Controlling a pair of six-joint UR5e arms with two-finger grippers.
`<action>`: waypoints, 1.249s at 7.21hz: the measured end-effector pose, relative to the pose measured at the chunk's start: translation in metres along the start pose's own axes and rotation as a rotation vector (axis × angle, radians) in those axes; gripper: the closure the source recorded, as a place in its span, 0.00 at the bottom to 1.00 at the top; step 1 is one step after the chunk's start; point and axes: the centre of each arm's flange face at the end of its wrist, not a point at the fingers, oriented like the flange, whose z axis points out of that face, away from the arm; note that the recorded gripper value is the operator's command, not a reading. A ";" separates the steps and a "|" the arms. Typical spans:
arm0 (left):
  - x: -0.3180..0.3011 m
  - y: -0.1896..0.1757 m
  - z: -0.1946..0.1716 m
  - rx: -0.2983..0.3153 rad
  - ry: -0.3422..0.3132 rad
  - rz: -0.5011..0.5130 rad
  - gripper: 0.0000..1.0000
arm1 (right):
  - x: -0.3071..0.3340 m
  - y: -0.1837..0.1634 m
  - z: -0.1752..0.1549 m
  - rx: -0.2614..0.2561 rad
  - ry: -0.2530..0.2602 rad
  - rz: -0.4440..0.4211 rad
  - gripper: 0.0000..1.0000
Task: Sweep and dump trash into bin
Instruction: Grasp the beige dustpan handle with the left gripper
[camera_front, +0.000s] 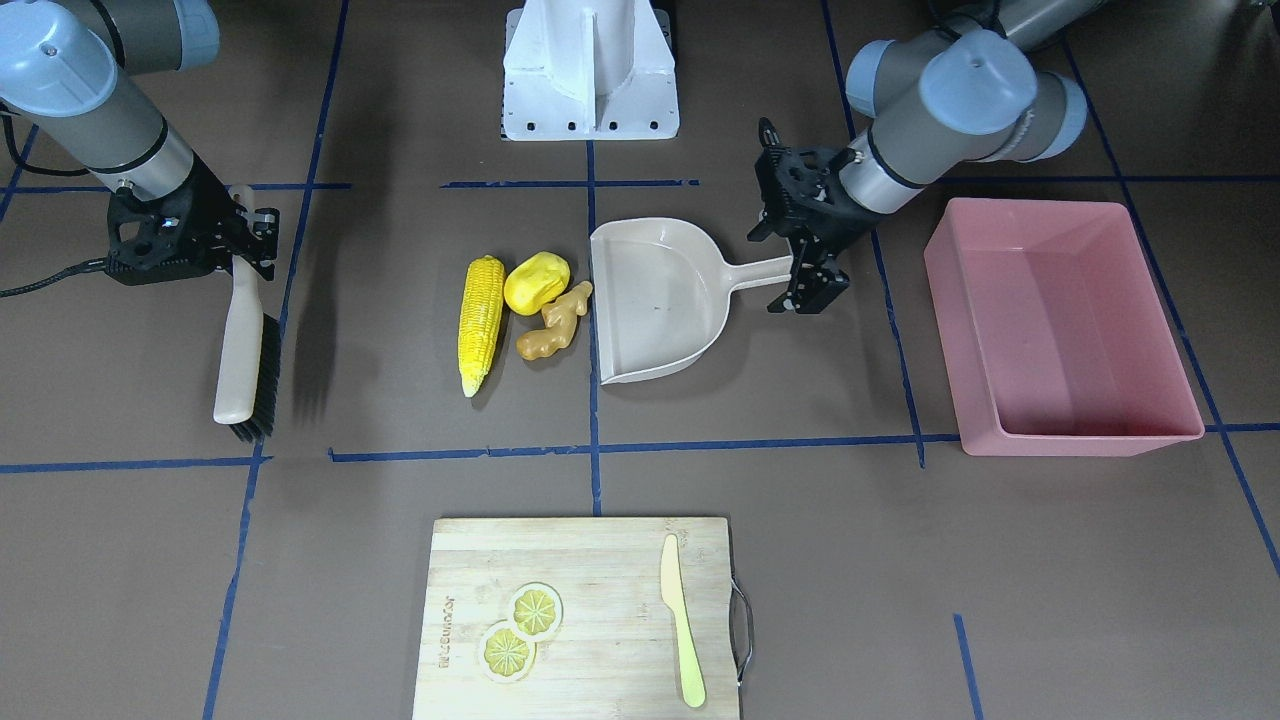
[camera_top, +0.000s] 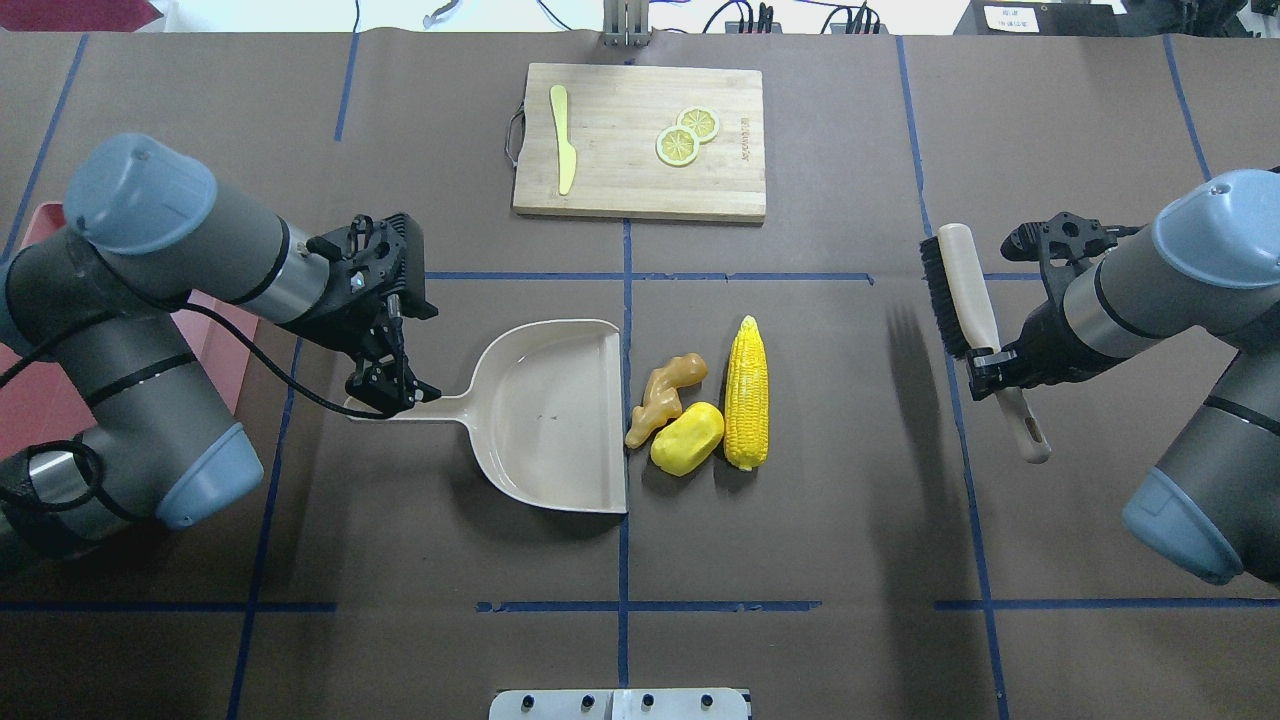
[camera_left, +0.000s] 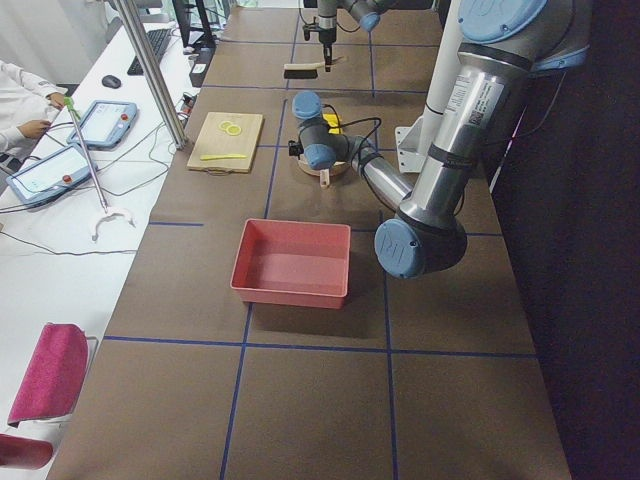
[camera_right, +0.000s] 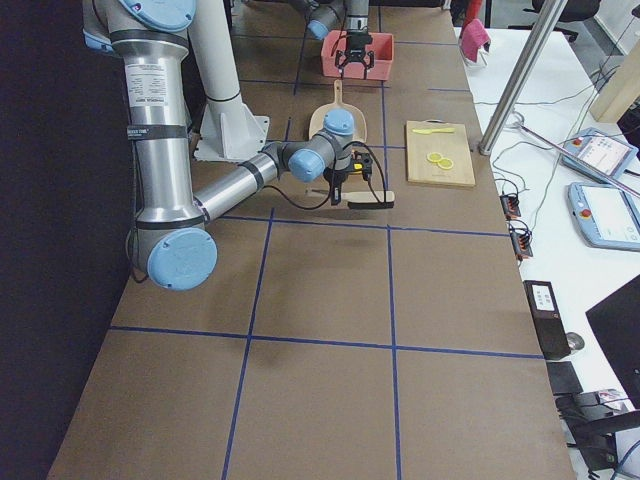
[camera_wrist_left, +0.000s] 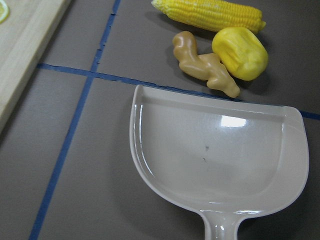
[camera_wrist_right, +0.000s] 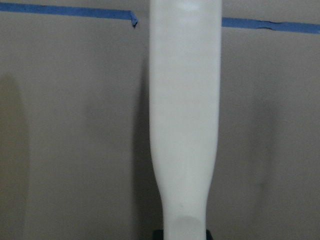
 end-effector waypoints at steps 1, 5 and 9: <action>0.010 0.000 0.013 -0.010 0.017 0.008 0.00 | 0.000 0.001 0.001 -0.001 0.001 0.000 1.00; 0.026 0.004 0.038 -0.034 0.057 0.014 0.00 | 0.001 0.001 0.002 -0.003 0.003 0.000 1.00; 0.032 0.019 0.070 -0.082 0.093 -0.001 0.01 | 0.002 0.002 0.002 -0.003 0.004 0.001 1.00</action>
